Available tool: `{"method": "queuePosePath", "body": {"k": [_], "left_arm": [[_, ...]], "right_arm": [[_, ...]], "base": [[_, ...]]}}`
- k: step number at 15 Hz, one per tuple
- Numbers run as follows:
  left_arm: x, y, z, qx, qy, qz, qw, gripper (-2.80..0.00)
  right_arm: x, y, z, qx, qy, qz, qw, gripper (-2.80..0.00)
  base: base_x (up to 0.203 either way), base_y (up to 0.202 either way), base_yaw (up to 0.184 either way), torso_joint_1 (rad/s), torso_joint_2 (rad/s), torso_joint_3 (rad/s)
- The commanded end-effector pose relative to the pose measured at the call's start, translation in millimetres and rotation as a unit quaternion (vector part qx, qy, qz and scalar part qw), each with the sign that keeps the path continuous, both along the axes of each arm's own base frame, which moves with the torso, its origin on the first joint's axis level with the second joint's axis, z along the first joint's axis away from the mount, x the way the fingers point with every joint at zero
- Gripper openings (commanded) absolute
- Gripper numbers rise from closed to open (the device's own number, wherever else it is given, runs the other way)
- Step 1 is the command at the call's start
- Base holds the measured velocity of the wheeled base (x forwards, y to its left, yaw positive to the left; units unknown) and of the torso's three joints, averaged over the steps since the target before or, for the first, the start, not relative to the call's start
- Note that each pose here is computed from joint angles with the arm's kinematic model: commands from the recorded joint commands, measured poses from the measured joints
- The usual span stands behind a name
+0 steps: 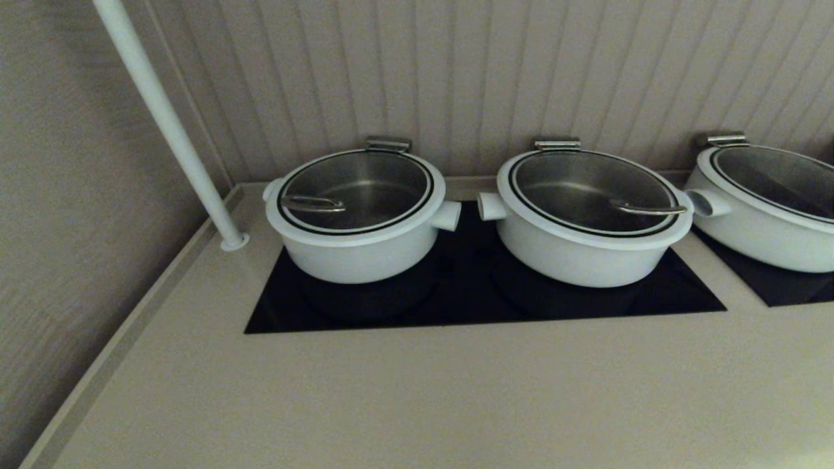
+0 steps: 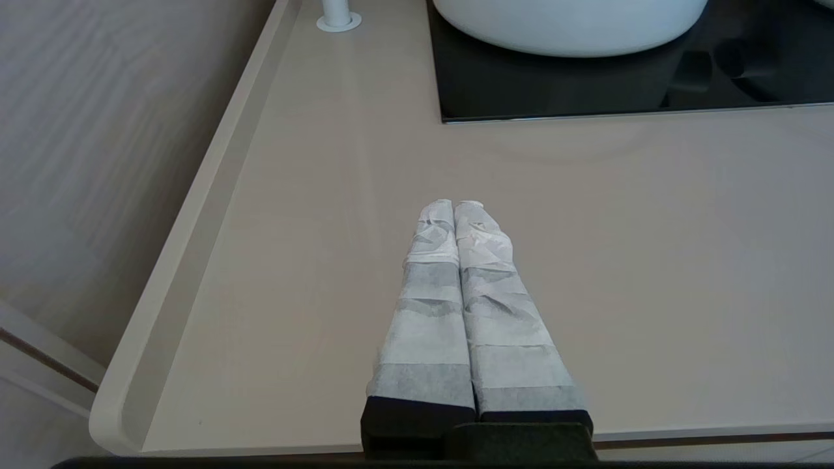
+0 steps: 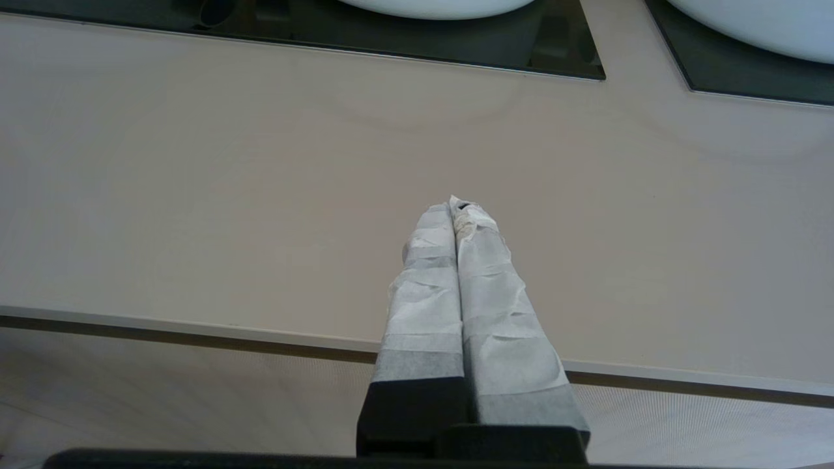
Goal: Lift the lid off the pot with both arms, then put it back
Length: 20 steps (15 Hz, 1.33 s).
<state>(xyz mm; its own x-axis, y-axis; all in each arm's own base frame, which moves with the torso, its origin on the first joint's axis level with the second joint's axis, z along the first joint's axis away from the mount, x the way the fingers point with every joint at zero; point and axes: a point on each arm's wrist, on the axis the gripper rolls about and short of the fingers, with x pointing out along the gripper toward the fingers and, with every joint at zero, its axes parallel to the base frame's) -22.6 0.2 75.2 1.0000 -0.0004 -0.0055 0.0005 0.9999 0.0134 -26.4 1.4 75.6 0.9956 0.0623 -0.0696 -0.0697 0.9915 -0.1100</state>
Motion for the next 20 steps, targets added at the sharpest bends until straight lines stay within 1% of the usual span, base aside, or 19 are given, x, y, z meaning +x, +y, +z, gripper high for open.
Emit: {"method": "queuePosePath", "body": {"k": [1, 14, 20], "left_arm": [[0.1, 0.0, 0.0, 0.000, 0.000, 0.000, 1.0000, -2.80], [0.1, 0.0, 0.0, 0.000, 0.000, 0.000, 1.0000, -2.80], [-0.1, 0.0, 0.0, 0.000, 0.000, 0.000, 1.0000, -2.80]], "right_arm": [[0.1, 0.0, -0.1, 0.000, 0.001, 0.000, 1.000, -2.80], [0.1, 0.0, -0.1, -0.004, 0.001, 0.001, 1.000, -2.80], [0.1, 0.0, -0.1, 0.003, 0.001, 0.000, 1.000, -2.80]], "base": [[0.000, 0.000, 0.000, 0.000, 0.00, 0.000], [0.000, 0.000, 0.000, 0.000, 0.00, 0.000], [0.000, 0.000, 0.000, 0.000, 0.00, 0.000]]}}
